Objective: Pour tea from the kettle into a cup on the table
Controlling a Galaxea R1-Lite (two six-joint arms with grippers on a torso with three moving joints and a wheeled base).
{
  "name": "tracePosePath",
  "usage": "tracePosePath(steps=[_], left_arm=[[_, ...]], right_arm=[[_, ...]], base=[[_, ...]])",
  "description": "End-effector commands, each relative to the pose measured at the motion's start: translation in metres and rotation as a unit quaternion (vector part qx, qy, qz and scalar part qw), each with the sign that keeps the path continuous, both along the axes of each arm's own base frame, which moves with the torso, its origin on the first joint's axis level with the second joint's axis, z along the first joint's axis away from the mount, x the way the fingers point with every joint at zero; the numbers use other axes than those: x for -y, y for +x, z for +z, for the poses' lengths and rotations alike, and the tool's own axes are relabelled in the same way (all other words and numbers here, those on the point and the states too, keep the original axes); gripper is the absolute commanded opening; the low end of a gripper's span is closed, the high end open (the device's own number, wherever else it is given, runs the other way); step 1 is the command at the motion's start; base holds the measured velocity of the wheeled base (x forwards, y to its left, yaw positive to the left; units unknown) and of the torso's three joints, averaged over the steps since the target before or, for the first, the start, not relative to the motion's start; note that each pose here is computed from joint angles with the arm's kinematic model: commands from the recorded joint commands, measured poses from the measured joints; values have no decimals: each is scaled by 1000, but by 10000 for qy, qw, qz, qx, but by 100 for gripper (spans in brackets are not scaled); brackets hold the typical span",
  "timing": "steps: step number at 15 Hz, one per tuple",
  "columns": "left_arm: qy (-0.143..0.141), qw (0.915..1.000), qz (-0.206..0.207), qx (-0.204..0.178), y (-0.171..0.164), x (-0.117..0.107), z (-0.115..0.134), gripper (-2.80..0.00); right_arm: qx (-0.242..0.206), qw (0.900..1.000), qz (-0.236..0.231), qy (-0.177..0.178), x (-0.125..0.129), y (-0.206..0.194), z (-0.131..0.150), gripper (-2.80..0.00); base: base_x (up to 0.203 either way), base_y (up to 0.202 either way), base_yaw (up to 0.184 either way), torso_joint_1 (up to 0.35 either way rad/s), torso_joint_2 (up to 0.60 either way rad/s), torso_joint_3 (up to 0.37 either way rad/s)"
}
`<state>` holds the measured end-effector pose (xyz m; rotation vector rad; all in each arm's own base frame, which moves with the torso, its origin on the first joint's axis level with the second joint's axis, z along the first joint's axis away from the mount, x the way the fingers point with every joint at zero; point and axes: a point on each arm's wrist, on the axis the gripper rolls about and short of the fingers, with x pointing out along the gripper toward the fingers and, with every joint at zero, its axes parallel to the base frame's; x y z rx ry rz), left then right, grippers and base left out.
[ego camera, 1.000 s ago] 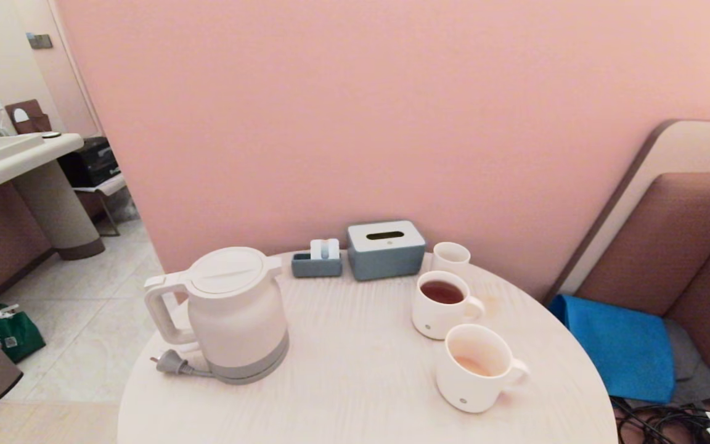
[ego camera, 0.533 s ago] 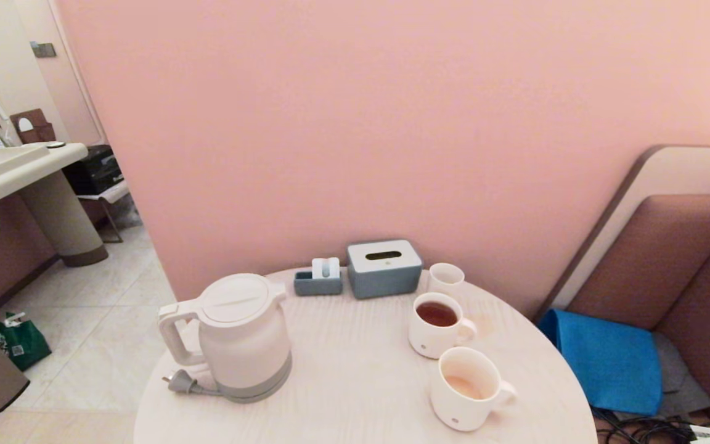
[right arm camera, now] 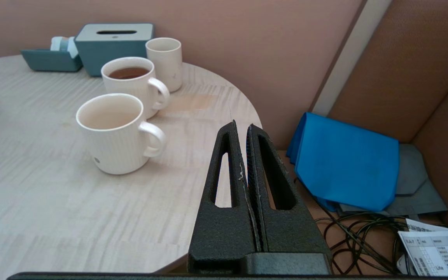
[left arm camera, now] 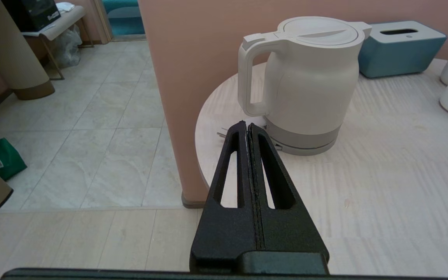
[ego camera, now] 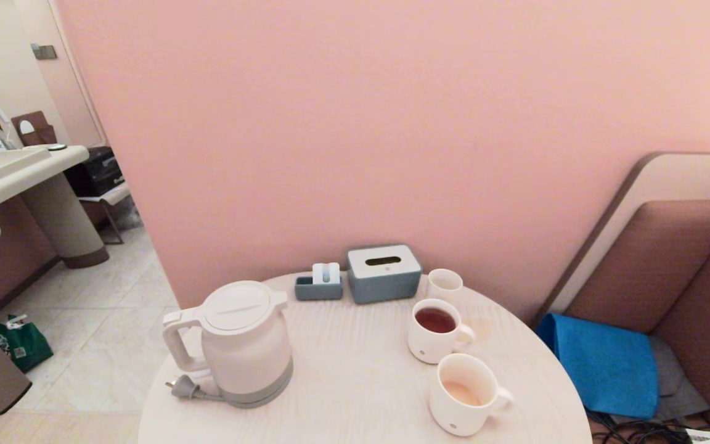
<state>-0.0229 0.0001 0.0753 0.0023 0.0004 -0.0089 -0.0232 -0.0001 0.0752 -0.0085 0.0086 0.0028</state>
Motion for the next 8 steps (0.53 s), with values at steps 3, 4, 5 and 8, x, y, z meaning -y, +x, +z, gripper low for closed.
tracePosePath(steps=[3,4,5,8], left_arm=[[4,10000,-1,-6,0,0,0,-280],[4,10000,-1,-6,0,0,0,-280],[4,10000,-1,-6,0,0,0,-280],[-2,10000,0,-6,0,0,0,-280]], right_arm=[[-44,10000,-20,-16,0,0,0,-280],[-20,10000,-16,-19,0,0,0,-280],[-18,10000,-14,-19,0,0,0,-280],[-18,10000,-22,12,0,0,0,-280]], base=[[0,0,0,0,0,0],[0,0,0,0,0,0],[0,0,0,0,0,0],[0,0,0,0,0,0]])
